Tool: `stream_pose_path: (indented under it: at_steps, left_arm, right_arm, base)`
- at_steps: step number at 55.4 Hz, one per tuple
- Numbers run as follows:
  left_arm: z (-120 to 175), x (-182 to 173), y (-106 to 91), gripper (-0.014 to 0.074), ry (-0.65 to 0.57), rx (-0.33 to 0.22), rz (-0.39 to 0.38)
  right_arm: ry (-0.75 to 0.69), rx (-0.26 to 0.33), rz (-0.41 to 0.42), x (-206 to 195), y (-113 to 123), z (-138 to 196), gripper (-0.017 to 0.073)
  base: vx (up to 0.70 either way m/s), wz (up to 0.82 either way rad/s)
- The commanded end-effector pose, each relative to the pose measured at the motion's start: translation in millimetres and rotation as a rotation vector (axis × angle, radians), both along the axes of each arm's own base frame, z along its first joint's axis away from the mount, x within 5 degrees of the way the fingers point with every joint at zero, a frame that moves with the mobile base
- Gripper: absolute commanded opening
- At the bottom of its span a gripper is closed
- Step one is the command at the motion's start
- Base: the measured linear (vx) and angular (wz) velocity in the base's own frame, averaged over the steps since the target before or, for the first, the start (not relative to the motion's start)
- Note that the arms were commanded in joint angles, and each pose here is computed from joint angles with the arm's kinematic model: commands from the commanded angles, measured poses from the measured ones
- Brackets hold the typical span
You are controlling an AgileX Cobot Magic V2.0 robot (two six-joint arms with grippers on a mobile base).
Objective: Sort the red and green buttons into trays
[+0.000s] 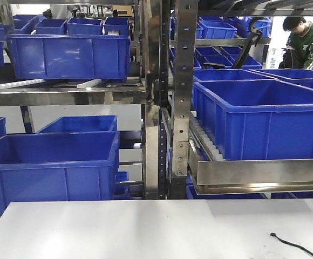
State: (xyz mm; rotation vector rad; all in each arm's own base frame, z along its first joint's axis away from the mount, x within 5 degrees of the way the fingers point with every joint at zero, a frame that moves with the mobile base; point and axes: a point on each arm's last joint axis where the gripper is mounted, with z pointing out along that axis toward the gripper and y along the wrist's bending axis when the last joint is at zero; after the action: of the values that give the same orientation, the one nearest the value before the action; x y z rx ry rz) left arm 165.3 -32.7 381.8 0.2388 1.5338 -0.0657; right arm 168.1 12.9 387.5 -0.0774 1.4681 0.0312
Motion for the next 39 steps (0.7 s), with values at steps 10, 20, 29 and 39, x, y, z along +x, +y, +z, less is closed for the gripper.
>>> stream_pose_path:
  at_steps: [10,20,29,39]
  left_arm:
    - [18.4,-2.6,1.3,0.0563,-0.105,-0.039,0.007]
    - [18.5,-2.6,1.3,0.0561,-0.106,-0.039,0.007]
    - [18.8,-2.6,1.3,0.0561,-0.110,-0.040,0.007]
    - [19.0,-2.6,1.3,0.0561,-0.112,-0.040,0.007]
  right_arm:
    - [0.071,0.003,-0.044,24.3,-2.3,-91.5,0.0645]
    - [0.289,-0.078,0.003,30.2,2.2,-180.2,0.0582]
    - [0.383,-0.062,0.164,39.3,17.4,-226.6,0.0573]
    - [0.290,0.000,0.248,51.2,26.3,-249.7,0.0573]
  base:
    - [0.00,0.00]
    - [0.00,0.00]
    - [0.00,0.00]
    - [0.00,0.00]
